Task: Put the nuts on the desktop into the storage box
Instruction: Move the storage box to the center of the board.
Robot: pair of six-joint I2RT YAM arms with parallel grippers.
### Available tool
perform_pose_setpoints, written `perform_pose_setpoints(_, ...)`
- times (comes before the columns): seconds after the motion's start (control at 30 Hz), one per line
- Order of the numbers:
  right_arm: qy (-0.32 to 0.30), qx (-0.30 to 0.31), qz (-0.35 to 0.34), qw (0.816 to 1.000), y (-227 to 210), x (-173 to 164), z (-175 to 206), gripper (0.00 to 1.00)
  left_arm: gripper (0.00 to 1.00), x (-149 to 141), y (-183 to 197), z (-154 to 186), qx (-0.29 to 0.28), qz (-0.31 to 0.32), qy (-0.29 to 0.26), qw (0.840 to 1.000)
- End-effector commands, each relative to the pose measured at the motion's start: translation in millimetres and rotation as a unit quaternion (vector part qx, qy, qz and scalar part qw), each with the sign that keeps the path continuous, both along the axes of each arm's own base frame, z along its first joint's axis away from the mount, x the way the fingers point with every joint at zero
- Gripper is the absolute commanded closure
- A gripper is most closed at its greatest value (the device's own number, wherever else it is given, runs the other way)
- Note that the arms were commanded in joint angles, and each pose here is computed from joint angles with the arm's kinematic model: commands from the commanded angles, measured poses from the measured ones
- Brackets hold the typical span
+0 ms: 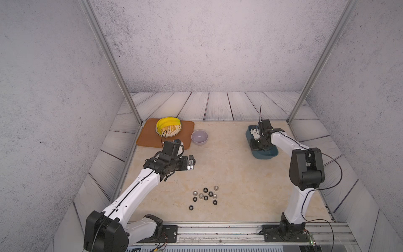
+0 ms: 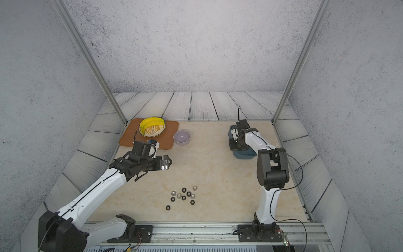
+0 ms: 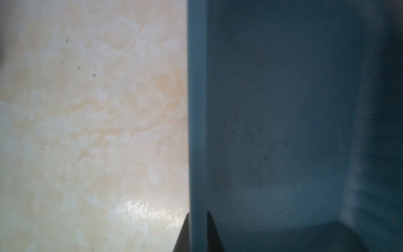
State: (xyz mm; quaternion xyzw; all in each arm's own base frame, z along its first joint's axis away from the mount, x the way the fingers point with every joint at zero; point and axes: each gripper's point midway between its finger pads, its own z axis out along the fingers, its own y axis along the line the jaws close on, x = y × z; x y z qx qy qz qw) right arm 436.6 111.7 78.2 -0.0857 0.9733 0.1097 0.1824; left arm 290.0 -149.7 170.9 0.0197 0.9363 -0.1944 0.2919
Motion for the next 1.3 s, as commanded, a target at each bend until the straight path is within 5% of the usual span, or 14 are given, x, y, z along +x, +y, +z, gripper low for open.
perform_pose_setpoints(0.0, -0.008, 0.006, 0.031, 0.999, 35.1, -16.9, 3.0, 0.94, 0.02, 1.8, -3.2, 6.0, -0.016, 0.007, -0.012, 1.000)
perform_pose_setpoints(0.5, -0.009, -0.046, 0.169, 0.984, 133.8, -138.0, -14.8, 0.93, 0.02, 2.9, -1.4, 4.0, -0.021, 0.017, -0.021, 0.999)
perform_pose_setpoints(1.0, 0.010, -0.069, 0.242, 0.968, 167.0, -187.4, -34.6, 0.82, 0.02, -4.2, -3.7, -9.0, -0.024, 0.019, 0.014, 0.999)
perform_pose_setpoints(1.27, 0.006, -0.073, 0.249, 0.966, 165.7, -193.0, -29.5, 0.67, 0.02, -20.8, -2.1, -27.2, -0.021, 0.031, 0.072, 0.997)
